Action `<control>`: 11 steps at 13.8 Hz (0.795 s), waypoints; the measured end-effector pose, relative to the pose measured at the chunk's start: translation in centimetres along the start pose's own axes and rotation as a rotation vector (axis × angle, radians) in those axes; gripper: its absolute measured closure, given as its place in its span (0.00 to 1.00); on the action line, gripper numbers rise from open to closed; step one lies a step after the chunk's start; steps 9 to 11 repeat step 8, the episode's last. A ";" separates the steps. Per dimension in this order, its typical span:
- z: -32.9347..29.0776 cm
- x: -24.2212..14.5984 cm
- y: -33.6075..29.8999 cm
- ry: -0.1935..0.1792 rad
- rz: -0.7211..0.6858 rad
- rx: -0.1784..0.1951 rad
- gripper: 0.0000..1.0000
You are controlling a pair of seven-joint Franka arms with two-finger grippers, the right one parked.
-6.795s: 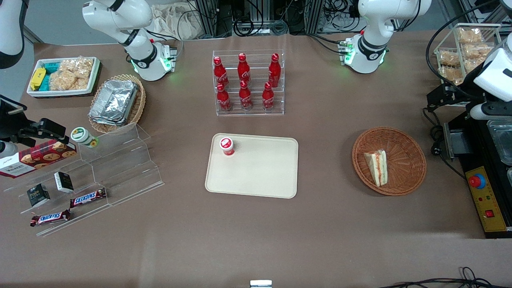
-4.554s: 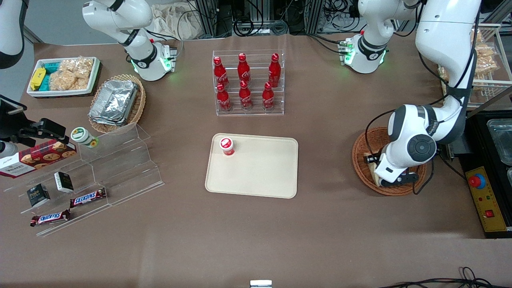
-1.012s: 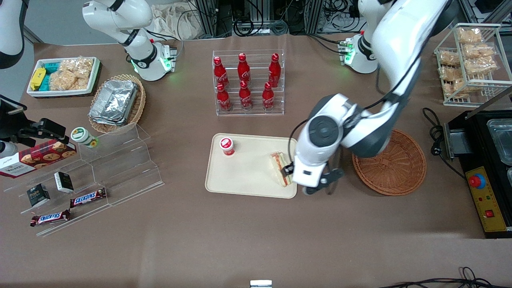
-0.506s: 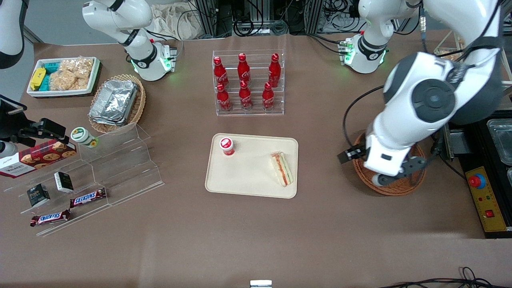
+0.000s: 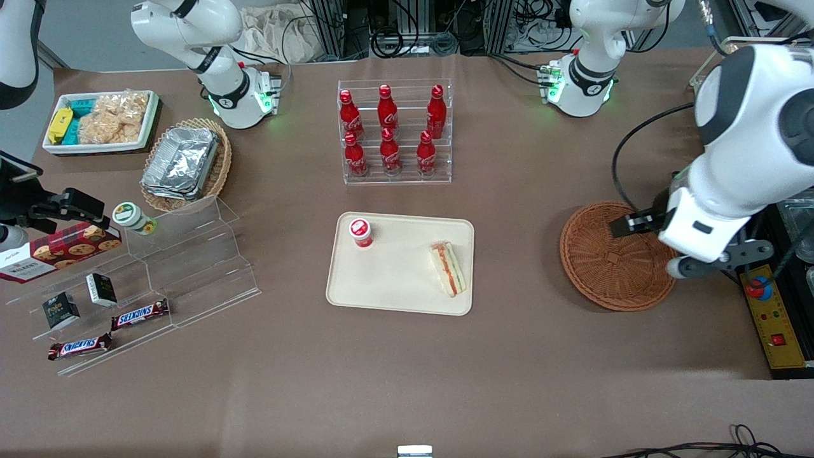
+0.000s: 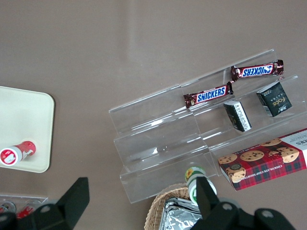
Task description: Place sandwich from basket to tray
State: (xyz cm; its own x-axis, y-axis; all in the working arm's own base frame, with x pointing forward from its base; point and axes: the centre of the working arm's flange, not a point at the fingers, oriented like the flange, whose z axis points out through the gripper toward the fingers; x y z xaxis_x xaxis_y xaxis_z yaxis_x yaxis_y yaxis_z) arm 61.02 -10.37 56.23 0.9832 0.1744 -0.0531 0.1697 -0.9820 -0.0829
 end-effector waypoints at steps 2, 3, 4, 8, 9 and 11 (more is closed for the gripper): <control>-0.6 -0.4 -4.0 -0.005 0.066 -0.012 0.00; -0.9 -0.7 -6.1 -0.006 0.091 -0.024 0.00; -1.3 -1.2 -8.1 -0.004 0.106 -0.038 0.00; -2.2 -2.7 -12.4 0.012 0.109 -0.069 0.00; -2.2 -2.7 -12.4 0.012 0.109 -0.069 0.00; -2.2 -2.7 -12.4 0.012 0.109 -0.069 0.00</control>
